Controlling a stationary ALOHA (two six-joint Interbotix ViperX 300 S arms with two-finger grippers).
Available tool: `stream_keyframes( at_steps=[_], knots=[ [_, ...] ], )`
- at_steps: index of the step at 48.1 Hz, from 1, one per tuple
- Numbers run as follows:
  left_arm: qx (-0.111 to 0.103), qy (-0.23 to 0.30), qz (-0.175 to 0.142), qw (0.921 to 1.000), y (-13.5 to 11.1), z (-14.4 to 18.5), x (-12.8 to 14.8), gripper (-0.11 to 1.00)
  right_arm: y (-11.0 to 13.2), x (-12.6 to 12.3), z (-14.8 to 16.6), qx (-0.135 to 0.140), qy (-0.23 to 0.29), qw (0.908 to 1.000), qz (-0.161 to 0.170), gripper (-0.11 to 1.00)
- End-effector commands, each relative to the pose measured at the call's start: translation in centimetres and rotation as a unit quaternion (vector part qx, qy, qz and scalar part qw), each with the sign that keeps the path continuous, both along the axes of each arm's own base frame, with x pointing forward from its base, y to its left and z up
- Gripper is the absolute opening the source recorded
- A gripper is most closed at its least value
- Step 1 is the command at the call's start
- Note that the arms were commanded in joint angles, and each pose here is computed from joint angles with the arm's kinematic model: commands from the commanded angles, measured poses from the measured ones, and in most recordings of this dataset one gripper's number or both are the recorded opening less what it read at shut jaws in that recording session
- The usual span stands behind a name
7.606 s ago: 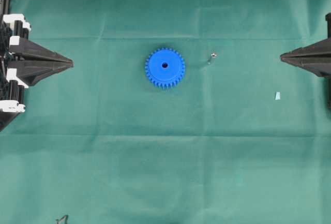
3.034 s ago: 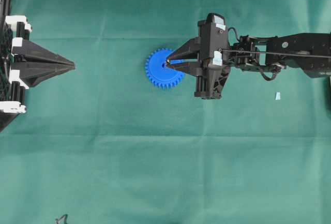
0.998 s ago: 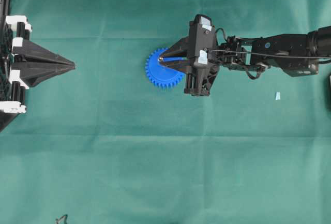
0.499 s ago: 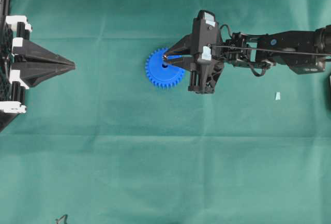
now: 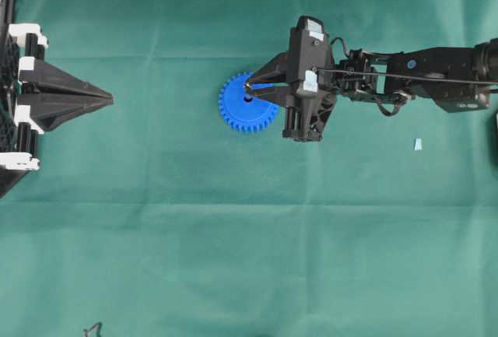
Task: Insert the shaft into the center hole of the gear.
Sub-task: 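Align and lower the shaft into the gear's center hole with the right gripper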
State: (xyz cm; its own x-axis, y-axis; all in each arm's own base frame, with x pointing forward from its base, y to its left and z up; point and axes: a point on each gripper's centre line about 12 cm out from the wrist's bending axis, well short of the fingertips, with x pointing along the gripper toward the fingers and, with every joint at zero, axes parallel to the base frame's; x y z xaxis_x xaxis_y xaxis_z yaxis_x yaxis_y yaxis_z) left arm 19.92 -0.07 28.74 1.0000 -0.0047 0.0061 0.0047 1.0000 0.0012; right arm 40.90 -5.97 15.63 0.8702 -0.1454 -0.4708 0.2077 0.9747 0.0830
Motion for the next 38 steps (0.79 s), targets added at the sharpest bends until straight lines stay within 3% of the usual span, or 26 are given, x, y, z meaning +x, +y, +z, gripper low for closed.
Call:
stream_keyframes(
  at_steps=[1, 38],
  knots=[
    [0.002, -0.01, 0.0, 0.9999, 0.0, 0.8, 0.3, 0.0, 0.1, 0.5, 1.0, -0.002, -0.019, 0.9998, 0.001, 0.16],
    [0.002, -0.002, -0.001, 1.0, 0.0, 0.6, 0.3, 0.0, 0.0, 0.9, -2.9, 0.009, 0.015, 0.9998, -0.006, 0.16]
  ],
)
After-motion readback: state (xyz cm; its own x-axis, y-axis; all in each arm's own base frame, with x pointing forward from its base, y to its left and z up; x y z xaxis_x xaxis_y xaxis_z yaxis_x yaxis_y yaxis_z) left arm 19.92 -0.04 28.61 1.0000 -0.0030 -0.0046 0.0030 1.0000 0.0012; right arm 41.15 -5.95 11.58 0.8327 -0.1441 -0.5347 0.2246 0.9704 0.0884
